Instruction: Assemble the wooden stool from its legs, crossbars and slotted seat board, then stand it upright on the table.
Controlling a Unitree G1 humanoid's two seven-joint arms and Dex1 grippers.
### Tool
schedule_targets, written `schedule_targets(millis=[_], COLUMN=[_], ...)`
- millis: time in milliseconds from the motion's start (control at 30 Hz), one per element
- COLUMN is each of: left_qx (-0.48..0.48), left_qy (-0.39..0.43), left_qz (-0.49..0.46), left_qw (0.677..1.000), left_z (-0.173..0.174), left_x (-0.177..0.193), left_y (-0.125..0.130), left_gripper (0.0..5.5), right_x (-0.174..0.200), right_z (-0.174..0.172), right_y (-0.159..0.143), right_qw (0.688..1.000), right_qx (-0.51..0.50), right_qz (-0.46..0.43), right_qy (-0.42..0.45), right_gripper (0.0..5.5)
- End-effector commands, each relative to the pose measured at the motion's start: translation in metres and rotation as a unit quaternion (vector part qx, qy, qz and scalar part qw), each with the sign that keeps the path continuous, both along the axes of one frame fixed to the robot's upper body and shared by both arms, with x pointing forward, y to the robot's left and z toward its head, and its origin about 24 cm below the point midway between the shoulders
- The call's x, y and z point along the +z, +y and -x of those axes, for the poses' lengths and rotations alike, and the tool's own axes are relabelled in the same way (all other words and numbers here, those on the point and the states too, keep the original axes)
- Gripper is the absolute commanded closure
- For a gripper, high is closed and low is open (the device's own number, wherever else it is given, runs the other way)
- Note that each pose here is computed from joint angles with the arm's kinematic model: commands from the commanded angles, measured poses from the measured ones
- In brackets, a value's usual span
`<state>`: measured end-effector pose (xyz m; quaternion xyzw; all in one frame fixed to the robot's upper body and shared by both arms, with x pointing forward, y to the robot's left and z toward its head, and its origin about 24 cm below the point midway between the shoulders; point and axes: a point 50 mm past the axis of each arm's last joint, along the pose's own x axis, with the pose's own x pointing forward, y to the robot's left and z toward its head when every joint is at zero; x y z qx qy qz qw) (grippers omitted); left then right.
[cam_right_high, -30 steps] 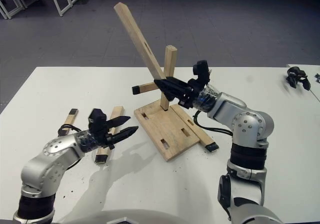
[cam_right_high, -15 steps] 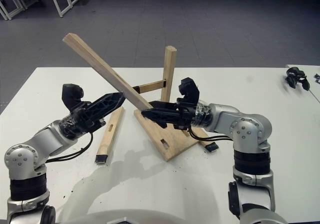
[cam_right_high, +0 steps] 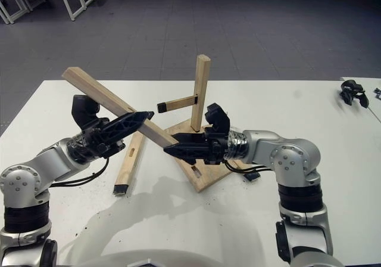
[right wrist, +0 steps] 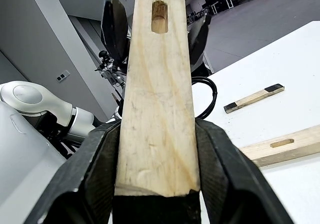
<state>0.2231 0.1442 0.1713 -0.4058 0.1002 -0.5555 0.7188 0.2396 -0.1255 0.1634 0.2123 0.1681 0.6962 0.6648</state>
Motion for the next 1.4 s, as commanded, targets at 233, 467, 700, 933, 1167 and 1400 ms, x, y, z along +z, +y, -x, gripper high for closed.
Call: schedule_targets(millis=[233,467,700,933,1167,1400], left_qx=[0.020,0.050,0.152,0.210,0.204,0.174], left_qy=[-0.006,0.002,-0.028,-0.125,-0.157,-0.177], left_qz=[-0.047,-0.036,-0.132,-0.224,-0.254,-0.260], left_qw=[0.999,0.998,0.979,0.943,0.932,0.933], left_z=[-0.006,-0.019,-0.041,-0.057,-0.069,-0.071], left_x=[-0.008,-0.003,-0.005,-0.036,-0.054,-0.059], left_y=[0.007,0.027,0.059,0.044,0.029,0.017], left_gripper=[3.39,3.45,3.45,3.45,3.45,3.45], right_x=[0.000,0.000,-0.019,-0.076,-0.098,-0.091], right_z=[-0.003,-0.008,-0.016,-0.034,-0.022,-0.010], right_y=[-0.004,-0.007,-0.037,-0.036,-0.032,-0.027], right_qw=[1.000,0.999,0.978,0.895,0.871,0.829], right_qx=[-0.014,-0.029,-0.096,-0.145,-0.085,-0.001], right_qz=[0.018,0.032,0.170,0.372,0.426,0.467], right_qy=[-0.005,-0.016,-0.079,-0.197,-0.230,-0.307], right_gripper=[3.44,2.62,1.83,1.83,1.83,1.83])
